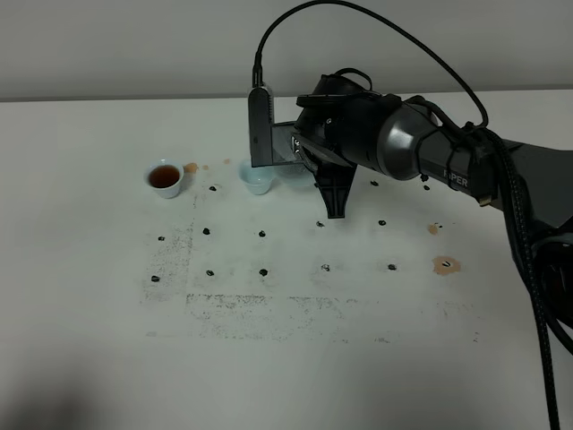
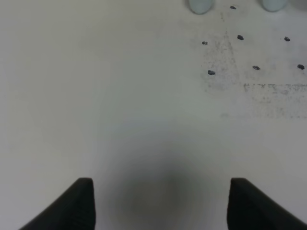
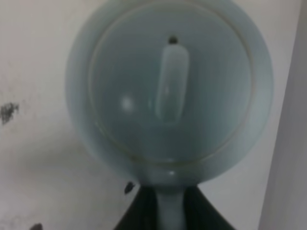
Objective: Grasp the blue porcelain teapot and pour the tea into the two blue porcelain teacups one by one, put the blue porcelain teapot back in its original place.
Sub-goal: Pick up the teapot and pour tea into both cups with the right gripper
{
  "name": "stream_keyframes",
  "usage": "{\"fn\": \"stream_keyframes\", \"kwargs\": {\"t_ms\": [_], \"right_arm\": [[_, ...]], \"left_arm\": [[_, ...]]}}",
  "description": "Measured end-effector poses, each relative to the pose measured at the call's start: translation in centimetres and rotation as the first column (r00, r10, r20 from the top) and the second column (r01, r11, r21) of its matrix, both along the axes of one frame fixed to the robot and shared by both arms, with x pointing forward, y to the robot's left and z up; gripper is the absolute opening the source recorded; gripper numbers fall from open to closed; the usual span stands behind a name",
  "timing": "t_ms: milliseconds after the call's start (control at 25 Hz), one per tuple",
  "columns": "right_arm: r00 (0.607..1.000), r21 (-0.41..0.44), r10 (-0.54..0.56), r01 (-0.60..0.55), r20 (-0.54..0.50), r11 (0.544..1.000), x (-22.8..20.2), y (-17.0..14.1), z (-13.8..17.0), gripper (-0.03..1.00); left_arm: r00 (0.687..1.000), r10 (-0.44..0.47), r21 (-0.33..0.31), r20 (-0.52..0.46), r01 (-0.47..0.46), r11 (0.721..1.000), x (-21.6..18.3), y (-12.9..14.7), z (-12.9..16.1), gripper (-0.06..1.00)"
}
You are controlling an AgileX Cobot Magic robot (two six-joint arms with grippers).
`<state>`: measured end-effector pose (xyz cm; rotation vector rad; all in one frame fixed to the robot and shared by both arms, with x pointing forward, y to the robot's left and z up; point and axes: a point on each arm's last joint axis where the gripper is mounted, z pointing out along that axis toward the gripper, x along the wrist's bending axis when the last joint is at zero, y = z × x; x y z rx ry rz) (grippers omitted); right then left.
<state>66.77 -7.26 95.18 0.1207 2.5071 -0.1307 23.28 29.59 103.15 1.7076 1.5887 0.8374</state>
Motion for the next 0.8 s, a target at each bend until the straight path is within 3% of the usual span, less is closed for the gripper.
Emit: {"fn": "stream_keyframes", "kwargs": {"t_ms": [800], "right_arm": [[0.994, -0.133, 0.077, -0.067, 0.075, 0.989, 0.67, -0.42, 0.42, 0.08]], "left_arm": [[1.000, 0.001, -0.001, 0.000, -0.001, 1.000, 0.00, 0.00, 0.00, 0.60]]}}
